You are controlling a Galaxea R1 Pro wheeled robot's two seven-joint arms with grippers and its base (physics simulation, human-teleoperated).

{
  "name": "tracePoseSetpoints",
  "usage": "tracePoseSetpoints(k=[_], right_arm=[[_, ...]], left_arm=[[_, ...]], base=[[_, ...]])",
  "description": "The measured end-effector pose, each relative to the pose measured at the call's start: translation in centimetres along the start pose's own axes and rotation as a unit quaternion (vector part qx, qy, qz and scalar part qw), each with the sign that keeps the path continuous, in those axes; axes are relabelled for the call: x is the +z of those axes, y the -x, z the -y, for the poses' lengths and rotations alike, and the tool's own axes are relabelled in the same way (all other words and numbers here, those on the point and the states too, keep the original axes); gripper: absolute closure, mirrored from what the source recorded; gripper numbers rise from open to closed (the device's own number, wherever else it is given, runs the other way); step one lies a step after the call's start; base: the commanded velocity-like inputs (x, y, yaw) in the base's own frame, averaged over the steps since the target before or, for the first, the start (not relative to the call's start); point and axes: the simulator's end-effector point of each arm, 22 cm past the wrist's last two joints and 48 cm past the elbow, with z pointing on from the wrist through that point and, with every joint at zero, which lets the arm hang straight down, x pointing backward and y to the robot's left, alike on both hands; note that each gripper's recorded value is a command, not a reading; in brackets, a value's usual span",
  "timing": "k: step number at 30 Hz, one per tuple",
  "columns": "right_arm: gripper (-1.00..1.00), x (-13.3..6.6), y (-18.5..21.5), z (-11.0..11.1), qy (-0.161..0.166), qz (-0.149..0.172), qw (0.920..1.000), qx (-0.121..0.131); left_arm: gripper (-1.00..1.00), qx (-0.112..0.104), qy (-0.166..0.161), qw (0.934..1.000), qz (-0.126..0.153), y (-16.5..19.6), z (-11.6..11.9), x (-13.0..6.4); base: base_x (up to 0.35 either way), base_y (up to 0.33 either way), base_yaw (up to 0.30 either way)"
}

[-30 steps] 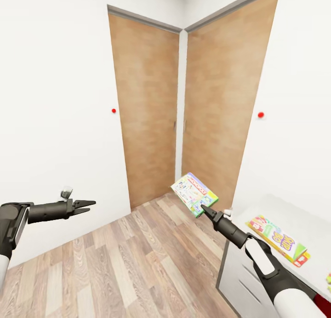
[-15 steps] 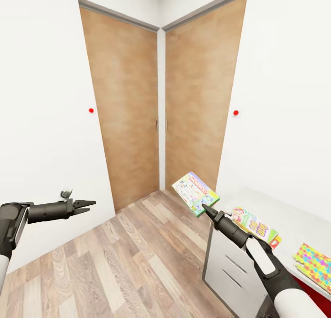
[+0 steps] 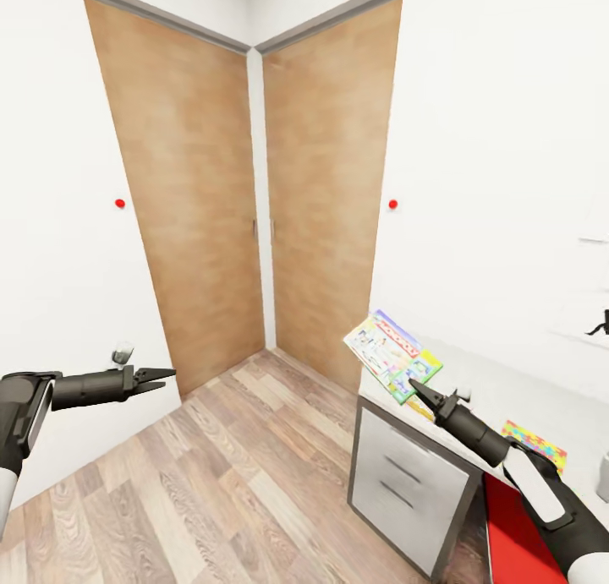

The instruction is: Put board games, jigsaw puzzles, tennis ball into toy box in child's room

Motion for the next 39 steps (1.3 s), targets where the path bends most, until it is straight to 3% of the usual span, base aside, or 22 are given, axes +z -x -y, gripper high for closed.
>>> tracePoseSetpoints(k=[7,39], right_arm=[[1.0,-1.0,0.9,-0.6,0.019,0.005,0.9998,-0.004],[1.0,-3.3,2.1,2.8,-0.015,0.041,0.9987,0.026]], left_arm=[[-1.0,0.0,0.001,1.0,-0.003,-0.2,-0.1,0.2],[-1.0,-0.001,0.003,1.0,-0.004,-0.3,-0.7,0.2]], base=[[0.0,0.0,-0.265],[0.052,0.0,-0.265]])
